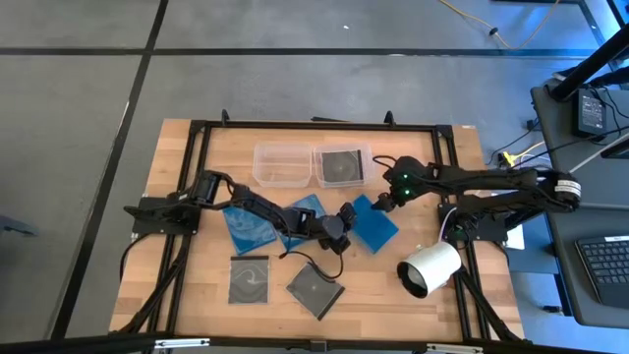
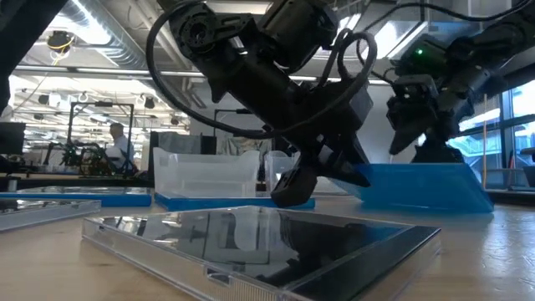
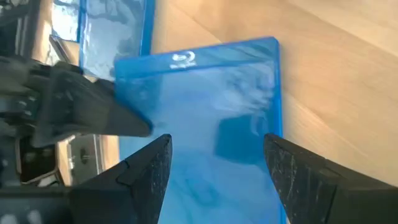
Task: Pick & place jewel cases by type
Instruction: Put the right blue CD case into the left transparent bin
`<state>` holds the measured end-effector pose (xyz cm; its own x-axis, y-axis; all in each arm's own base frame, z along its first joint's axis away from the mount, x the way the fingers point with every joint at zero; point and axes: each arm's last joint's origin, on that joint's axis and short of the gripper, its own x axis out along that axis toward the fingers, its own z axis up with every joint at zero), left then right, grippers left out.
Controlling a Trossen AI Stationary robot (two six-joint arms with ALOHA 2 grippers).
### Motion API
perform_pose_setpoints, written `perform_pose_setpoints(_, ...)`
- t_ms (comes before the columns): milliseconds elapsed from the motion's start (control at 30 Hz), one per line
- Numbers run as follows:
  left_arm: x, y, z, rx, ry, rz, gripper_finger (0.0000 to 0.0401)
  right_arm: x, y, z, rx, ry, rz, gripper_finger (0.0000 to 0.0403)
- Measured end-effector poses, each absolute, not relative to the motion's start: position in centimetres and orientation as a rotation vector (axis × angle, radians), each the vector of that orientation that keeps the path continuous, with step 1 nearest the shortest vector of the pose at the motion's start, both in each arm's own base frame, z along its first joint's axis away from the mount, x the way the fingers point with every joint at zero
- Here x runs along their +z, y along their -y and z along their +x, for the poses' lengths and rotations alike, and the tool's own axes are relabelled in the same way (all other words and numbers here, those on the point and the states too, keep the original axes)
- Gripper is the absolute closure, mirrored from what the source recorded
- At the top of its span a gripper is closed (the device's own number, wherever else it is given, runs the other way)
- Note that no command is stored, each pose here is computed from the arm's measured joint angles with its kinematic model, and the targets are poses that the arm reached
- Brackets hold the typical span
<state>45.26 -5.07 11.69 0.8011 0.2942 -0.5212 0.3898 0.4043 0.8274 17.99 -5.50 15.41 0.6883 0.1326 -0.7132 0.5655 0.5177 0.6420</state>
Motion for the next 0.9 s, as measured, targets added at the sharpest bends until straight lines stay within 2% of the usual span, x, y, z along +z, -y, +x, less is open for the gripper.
perform_pose_setpoints(500, 12.4, 6.5, 45.0, 0.018, -0.702, 1.282, 0.0355, 19.7, 4.9, 16.1, -0.209, -0.541, 0.854, 0.0147)
perform_pose_setpoints(767, 18.3, 6.0, 43.9, 0.073, -0.624, 1.188, 0.0363, 20.7, 4.7, 15.5, -0.189, -0.480, 0.834, 0.0147)
perform_pose_setpoints(900, 21.3, 4.6, 42.5, 0.103, -0.664, 1.098, 0.0360, 20.6, 4.7, 15.5, -0.185, -0.484, 0.815, 0.0147)
